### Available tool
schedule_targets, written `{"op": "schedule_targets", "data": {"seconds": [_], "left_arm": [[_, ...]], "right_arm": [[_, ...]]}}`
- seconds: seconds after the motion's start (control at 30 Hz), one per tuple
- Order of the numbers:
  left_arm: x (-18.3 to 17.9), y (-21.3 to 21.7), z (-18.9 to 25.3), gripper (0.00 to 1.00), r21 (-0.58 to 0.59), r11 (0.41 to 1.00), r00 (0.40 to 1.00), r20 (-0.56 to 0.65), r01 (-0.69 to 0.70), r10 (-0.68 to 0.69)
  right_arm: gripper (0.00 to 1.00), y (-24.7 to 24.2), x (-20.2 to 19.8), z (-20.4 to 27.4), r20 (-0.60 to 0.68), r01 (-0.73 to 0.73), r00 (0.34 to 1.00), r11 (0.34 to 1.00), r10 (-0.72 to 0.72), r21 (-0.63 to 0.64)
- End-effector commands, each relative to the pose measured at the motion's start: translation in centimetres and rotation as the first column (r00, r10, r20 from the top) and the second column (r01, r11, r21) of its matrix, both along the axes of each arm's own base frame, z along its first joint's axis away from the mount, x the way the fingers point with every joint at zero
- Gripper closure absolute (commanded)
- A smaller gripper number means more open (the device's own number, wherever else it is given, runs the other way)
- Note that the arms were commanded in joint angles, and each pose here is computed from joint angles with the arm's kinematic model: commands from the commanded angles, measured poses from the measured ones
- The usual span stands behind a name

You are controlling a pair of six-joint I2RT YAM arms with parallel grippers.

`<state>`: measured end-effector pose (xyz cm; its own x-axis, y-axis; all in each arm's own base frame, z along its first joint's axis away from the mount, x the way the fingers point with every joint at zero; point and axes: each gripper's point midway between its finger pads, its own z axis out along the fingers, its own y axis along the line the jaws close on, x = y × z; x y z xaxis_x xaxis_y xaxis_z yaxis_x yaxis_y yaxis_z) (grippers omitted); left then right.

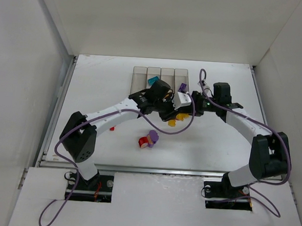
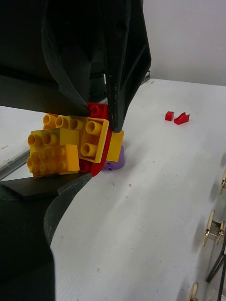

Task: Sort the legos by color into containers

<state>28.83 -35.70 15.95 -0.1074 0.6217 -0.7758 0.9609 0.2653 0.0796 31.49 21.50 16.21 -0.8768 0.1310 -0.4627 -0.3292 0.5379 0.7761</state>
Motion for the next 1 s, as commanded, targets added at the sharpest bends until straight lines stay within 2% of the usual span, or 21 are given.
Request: {"op": "schedule_targets", "data": {"seconds": [0.0, 0.13, 0.37, 0.57, 0.87, 0.9, 0.97], "left_arm": [[0.7, 2.8, -0.2, 1.00, 0.049, 0.996, 0.997, 0.002, -0.080, 0.080], [1.0, 3.1, -1.5, 1.00, 0.090, 0.992, 0.996, -0.001, -0.092, 0.092], [0.7, 4.6, -4.0, 1.00, 0.143, 0.985, 0.996, -0.002, -0.092, 0.093], [0.6, 5.0, -4.7, 1.00, 0.164, 0.982, 0.996, -0.003, -0.091, 0.093], [0.8, 5.0, -6.3, 1.00, 0.205, 0.974, 0.995, -0.027, -0.093, 0.101], [0.9, 5.0, -7.1, 0.99, 0.224, 0.970, 0.994, -0.044, -0.089, 0.102], [1.0, 4.9, -7.7, 0.87, 0.238, 0.968, 0.993, -0.056, -0.086, 0.102]], "right_arm": [[1.00, -1.3, 1.0, -0.9, -0.006, 0.038, 0.999, 0.999, -0.038, -0.012], [1.00, -1.4, 0.9, -1.3, -0.014, 0.045, 0.999, 0.999, -0.045, -0.020], [1.00, -2.6, 1.0, -1.6, -0.004, 0.079, 0.997, 0.990, -0.080, -0.115], [1.00, -2.6, 0.7, -3.3, -0.058, 0.072, 0.995, 0.989, -0.080, -0.129], [1.00, -2.5, 1.0, -3.0, -0.038, 0.067, 0.997, 0.991, -0.072, -0.118], [1.00, -2.6, 1.1, -3.1, -0.036, 0.076, 0.996, 0.989, -0.081, -0.126], [1.00, -2.7, 1.2, -1.8, 0.000, 0.087, 0.996, 0.989, -0.087, -0.124]]}}
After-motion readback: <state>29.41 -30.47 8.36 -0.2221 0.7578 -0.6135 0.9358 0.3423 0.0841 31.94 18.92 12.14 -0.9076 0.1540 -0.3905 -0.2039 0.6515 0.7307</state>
